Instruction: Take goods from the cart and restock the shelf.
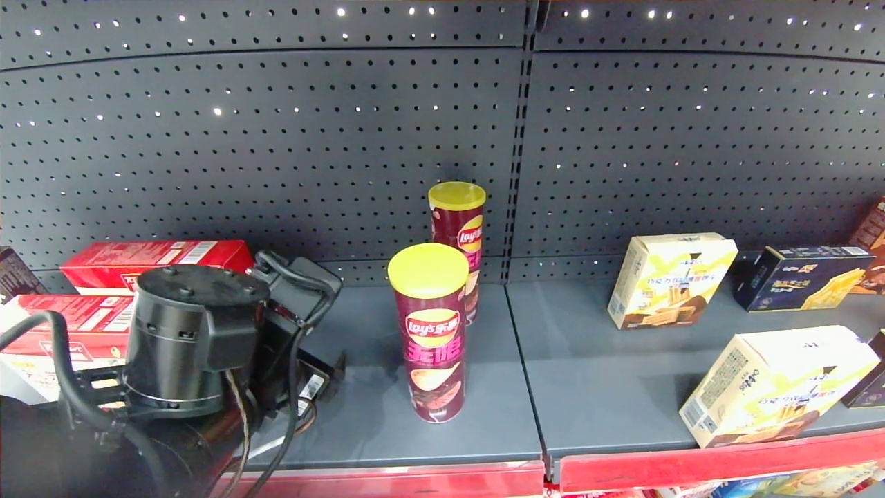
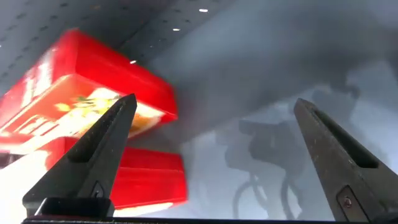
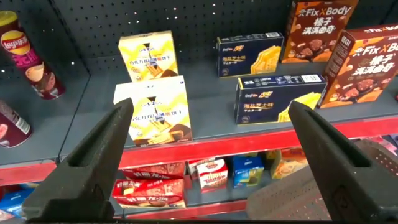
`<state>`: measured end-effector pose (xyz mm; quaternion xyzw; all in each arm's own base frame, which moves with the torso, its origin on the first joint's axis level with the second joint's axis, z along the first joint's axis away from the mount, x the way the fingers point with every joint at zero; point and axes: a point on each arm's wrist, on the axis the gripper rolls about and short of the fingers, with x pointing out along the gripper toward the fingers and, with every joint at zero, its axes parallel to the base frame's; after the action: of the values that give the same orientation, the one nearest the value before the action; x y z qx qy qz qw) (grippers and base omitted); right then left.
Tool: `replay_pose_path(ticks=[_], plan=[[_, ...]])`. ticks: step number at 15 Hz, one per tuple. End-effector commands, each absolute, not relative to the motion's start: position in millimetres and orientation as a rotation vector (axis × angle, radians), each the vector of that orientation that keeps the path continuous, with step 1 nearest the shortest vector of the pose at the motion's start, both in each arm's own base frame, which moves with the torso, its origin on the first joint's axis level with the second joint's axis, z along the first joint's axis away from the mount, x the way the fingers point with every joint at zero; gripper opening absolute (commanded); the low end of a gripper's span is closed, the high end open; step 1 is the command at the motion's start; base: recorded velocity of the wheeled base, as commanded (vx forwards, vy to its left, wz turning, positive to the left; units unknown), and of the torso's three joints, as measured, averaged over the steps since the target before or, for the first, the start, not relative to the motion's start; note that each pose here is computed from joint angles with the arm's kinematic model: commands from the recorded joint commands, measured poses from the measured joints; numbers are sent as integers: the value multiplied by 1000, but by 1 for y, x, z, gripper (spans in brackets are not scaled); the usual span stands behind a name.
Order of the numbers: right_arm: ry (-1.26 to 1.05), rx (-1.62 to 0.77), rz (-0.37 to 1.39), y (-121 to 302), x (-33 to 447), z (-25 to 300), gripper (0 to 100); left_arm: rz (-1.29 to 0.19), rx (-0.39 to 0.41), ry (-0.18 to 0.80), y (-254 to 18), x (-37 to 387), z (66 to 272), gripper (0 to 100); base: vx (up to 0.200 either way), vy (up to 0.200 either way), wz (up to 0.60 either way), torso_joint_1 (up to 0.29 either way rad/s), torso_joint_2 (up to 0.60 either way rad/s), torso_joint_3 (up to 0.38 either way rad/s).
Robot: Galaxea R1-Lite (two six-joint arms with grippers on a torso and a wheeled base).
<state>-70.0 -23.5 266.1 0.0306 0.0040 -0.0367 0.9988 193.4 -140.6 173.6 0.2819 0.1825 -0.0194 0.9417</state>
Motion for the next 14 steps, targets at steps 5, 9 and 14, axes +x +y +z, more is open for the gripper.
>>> replay_pose_path(ticks=[5,9,14], plan=[[6,62,-77,-23,-69,268,100,-88,635,405,-158,197,158,100,0,0,0,0,0,0],[6,62,-77,-23,-68,268,100,-98,675,374,-173,213,147,100,0,0,0,0,0,0],[12,60,-74,-23,-67,268,100,-101,680,370,-176,213,148,100,0,0,0,0,0,0]])
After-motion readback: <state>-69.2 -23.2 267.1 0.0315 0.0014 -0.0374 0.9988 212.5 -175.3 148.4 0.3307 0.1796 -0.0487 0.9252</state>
